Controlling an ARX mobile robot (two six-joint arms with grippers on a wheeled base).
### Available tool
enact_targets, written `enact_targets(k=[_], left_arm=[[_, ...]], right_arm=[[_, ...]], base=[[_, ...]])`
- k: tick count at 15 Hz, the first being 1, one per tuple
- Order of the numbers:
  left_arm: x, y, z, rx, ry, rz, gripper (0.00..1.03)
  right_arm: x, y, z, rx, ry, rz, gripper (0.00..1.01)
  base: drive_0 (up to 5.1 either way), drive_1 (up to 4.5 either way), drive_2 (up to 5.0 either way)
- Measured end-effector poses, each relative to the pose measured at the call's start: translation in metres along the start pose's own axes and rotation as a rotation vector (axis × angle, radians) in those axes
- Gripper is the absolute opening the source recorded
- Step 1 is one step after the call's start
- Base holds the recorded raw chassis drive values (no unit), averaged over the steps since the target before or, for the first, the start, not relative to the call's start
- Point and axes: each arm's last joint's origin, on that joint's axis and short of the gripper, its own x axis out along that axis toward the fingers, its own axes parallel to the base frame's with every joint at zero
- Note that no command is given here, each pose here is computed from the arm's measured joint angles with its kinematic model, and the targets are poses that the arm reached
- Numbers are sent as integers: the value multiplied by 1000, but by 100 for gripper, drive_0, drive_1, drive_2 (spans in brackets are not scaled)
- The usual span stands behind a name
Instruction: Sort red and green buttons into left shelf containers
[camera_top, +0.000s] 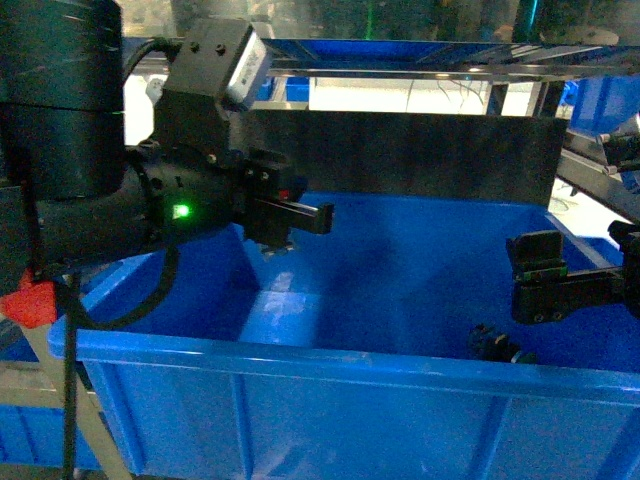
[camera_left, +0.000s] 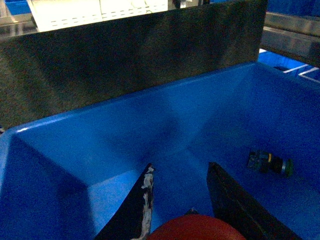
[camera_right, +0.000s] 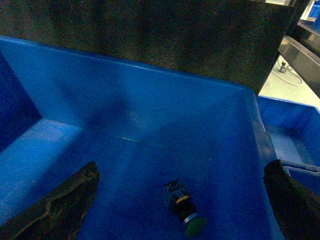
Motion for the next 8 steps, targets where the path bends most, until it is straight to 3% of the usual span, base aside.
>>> enact_targets(k=[1,2,3,7,8], left_arm=[[21,-4,-10,11,77,-6,28],[48,-4,-9,9,111,-12,28],[73,-2,-21,11,154,-10,28],[89,1,-22,12,164,5,28],[89,1,-22,12,163,4,34]], right_arm=[[0,0,0,0,0,0,98],[0,0,0,0,0,0,98],[0,0,0,0,0,0,98],[0,0,0,0,0,0,98],[0,0,0,0,0,0,98]], base=[[0,0,0],[0,0,0],[0,0,0],[0,0,0],[0,0,0]])
